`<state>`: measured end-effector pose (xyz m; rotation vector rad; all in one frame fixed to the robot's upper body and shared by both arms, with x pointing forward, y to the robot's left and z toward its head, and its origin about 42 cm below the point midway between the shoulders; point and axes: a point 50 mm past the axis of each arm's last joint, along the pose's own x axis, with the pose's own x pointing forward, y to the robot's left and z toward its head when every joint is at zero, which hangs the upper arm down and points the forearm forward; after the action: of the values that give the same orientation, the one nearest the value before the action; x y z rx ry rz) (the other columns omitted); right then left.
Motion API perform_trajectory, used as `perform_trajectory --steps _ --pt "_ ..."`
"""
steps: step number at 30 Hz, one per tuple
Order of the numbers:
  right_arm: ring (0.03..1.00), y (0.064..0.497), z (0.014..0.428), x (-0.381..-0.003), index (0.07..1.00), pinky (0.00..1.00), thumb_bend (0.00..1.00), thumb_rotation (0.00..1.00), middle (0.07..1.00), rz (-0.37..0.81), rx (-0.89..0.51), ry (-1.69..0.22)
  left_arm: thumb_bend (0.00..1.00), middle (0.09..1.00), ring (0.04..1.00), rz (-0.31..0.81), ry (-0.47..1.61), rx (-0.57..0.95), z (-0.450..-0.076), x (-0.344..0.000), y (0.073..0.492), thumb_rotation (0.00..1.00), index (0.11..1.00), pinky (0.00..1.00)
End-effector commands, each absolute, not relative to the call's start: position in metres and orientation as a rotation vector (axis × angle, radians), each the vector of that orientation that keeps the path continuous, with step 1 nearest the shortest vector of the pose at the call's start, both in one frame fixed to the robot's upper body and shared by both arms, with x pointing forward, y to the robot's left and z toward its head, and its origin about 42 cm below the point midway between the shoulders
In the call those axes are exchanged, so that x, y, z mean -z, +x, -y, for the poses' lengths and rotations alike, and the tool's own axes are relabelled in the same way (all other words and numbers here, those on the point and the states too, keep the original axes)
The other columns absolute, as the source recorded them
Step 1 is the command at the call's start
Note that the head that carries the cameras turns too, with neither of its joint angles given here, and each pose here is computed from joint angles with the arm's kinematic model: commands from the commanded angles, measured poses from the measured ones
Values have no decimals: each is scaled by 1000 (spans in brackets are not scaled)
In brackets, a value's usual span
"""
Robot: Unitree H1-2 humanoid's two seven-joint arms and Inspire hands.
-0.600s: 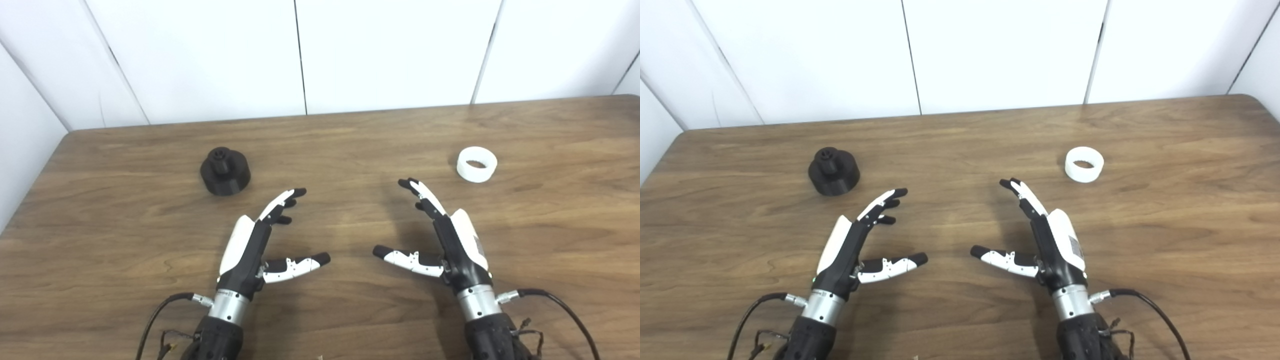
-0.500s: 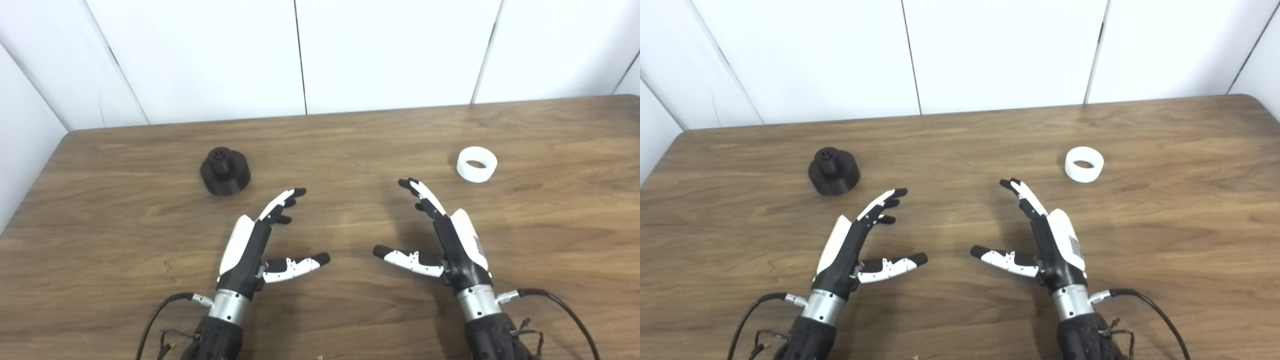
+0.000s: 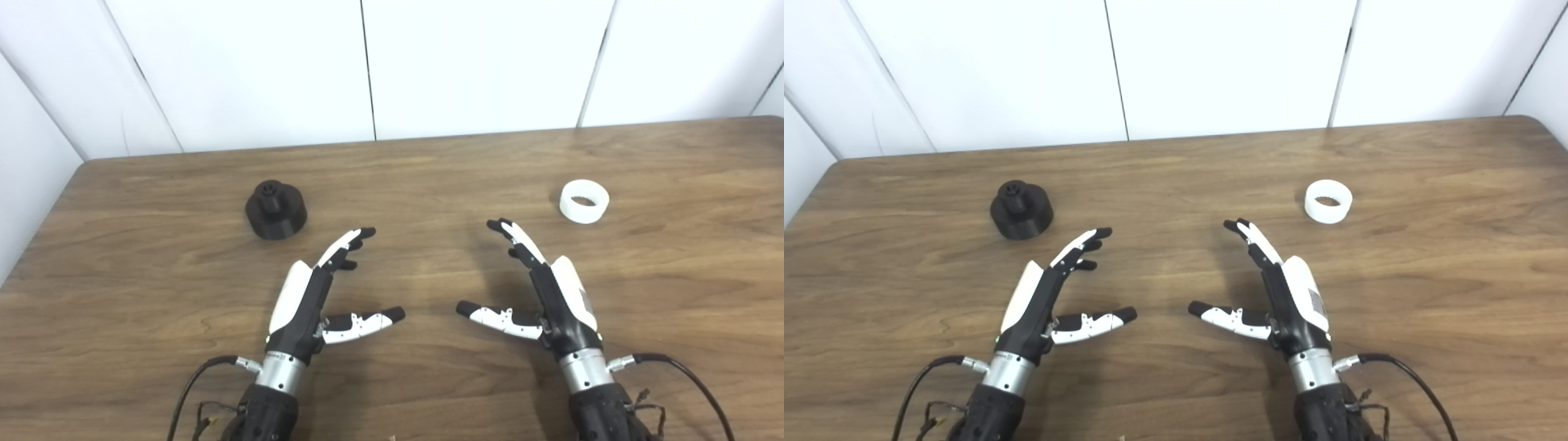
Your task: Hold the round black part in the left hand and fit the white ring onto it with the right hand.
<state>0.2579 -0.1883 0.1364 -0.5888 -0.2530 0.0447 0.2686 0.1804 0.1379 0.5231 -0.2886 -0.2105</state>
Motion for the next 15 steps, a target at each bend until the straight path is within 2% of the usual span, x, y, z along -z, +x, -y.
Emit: perform_trajectory --steps 1,5,10,15 --pt "906 263 176 -148 881 828 816 399 933 304 -33 -543 826 909 866 377 523 188 -178 -157 275 298 858 741" --pt "909 262 180 -146 881 830 812 409 935 298 -37 -542 826 907 859 375 522 189 -175 -156 274 303 855 733" --pt "927 262 195 -139 883 861 808 403 939 296 -39 -536 823 910 873 358 524 196 -162 -152 273 313 856 782" --pt "916 263 209 -132 887 860 822 415 934 307 -37 -533 830 918 879 351 531 195 -152 -147 274 312 862 788"
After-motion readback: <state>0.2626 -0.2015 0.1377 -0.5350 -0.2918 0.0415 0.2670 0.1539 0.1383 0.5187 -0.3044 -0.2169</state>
